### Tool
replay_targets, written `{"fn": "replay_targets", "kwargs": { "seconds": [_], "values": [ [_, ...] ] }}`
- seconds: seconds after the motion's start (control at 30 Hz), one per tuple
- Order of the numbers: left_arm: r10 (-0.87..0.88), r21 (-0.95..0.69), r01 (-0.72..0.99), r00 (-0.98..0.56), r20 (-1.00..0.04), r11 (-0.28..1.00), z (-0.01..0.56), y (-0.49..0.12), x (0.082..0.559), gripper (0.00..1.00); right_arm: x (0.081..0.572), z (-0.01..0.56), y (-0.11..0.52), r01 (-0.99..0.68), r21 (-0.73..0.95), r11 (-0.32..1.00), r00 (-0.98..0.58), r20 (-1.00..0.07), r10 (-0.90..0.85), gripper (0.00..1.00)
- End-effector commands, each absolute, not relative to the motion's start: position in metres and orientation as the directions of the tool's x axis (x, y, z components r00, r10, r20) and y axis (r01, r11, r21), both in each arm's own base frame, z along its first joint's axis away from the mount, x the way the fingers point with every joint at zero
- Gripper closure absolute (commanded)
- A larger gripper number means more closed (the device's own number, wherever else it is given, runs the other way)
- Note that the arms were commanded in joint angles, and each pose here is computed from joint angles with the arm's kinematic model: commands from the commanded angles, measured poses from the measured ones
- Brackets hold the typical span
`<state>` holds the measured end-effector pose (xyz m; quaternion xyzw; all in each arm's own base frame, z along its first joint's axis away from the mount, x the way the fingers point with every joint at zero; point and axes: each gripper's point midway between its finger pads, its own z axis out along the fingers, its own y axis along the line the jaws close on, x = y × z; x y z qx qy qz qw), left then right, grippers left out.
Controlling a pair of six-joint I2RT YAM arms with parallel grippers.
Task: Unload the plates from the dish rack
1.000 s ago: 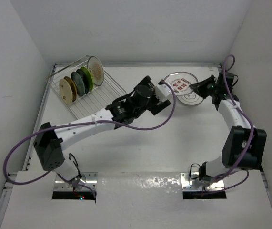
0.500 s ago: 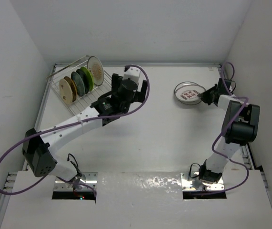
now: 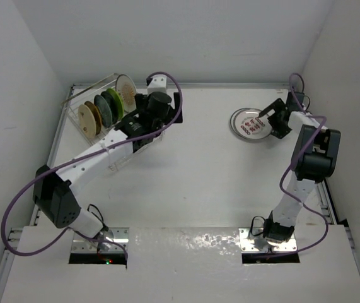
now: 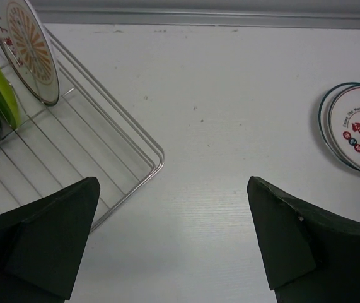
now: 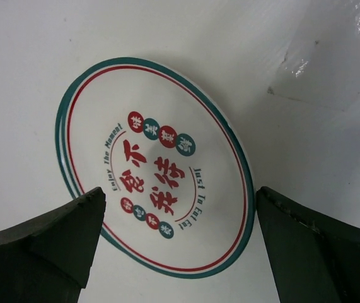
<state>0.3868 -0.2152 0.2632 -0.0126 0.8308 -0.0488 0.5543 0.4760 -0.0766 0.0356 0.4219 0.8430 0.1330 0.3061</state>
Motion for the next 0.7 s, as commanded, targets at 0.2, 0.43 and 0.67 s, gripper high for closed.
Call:
{"fn": "replay_targets", "kwargs": {
  "seconds": [0.2, 0.43, 0.67],
  "values": [
    [-0.284, -0.258, -0.12, -0.363, -0.887, 0.959, 0.275, -0.188, 0.437, 0.0, 0.476, 0.041, -0.052, 0.59, 0.403, 0.699, -0.576, -0.397, 0.715, 0.01],
    [-0.317, -0.262, -0.198, -0.337, -0.887, 0.945, 0.272, -0.153, 0.496, 0.0, 0.435, 0.074, -0.087, 0.682, 0.226, 0.696, -0.515, -0.527, 0.676, 0.01],
    [-0.295, -0.164, -0.401, -0.29, -0.911, 0.901, 0.259, -0.113, 0.576, 0.08, 0.409, 0.136, -0.012, 0.425, 0.223, 0.877, -0.572, -0.686, 0.451, 0.01]
  ]
}}
